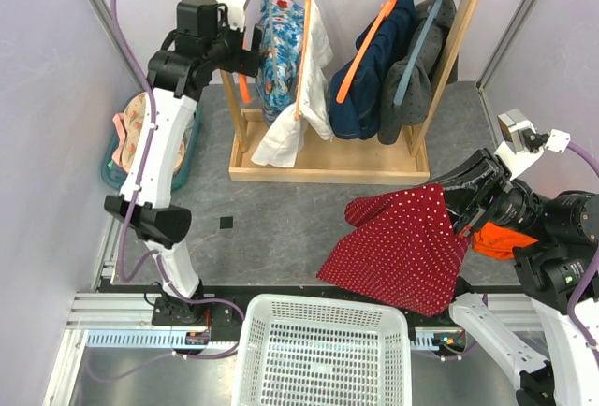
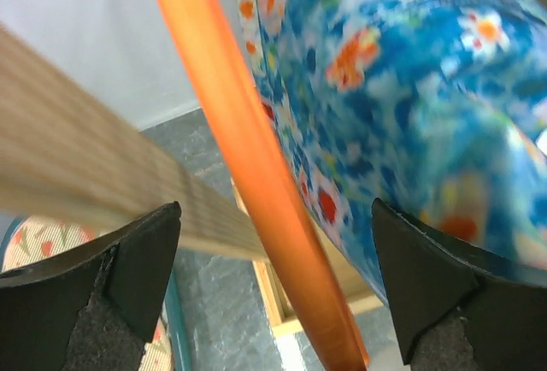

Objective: Remove the skirt from the hanger

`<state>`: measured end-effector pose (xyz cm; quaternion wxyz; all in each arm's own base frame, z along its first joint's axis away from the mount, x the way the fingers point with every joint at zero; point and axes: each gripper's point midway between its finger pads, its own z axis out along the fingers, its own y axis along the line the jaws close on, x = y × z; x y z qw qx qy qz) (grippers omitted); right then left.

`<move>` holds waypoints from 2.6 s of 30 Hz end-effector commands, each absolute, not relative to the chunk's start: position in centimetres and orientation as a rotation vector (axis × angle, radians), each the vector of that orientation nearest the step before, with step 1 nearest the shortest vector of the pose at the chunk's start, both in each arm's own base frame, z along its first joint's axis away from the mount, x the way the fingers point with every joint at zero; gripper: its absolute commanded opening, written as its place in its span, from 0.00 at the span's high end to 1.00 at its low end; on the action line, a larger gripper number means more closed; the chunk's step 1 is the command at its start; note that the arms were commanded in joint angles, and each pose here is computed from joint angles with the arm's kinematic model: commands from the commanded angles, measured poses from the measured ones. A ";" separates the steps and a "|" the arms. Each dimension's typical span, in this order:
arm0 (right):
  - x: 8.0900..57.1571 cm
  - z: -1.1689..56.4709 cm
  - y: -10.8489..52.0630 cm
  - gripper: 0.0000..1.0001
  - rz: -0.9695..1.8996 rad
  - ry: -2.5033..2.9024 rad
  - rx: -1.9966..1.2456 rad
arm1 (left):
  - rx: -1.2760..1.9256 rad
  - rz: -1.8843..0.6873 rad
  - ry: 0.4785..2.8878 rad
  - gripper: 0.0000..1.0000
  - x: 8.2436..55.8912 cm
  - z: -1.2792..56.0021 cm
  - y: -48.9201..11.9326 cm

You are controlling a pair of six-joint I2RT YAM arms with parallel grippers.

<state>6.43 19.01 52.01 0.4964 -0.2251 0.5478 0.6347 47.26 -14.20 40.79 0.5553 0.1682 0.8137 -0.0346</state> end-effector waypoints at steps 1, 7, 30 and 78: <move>6.3 52.7 18.7 1.00 1.506 1.280 -0.545 | 0.347 -0.099 1.771 0.00 41.9 47.9 -11.6; 6.0 53.0 18.6 1.00 1.499 1.271 -0.559 | 0.435 -0.262 1.666 0.00 32.5 51.5 -11.9; 3.9 57.7 18.4 1.00 1.551 1.162 -0.620 | 1.246 -0.834 1.856 0.01 14.9 24.4 -18.1; 8.6 57.2 18.9 1.00 1.360 1.297 -0.599 | 2.266 -0.415 1.997 0.98 7.6 3.9 -20.6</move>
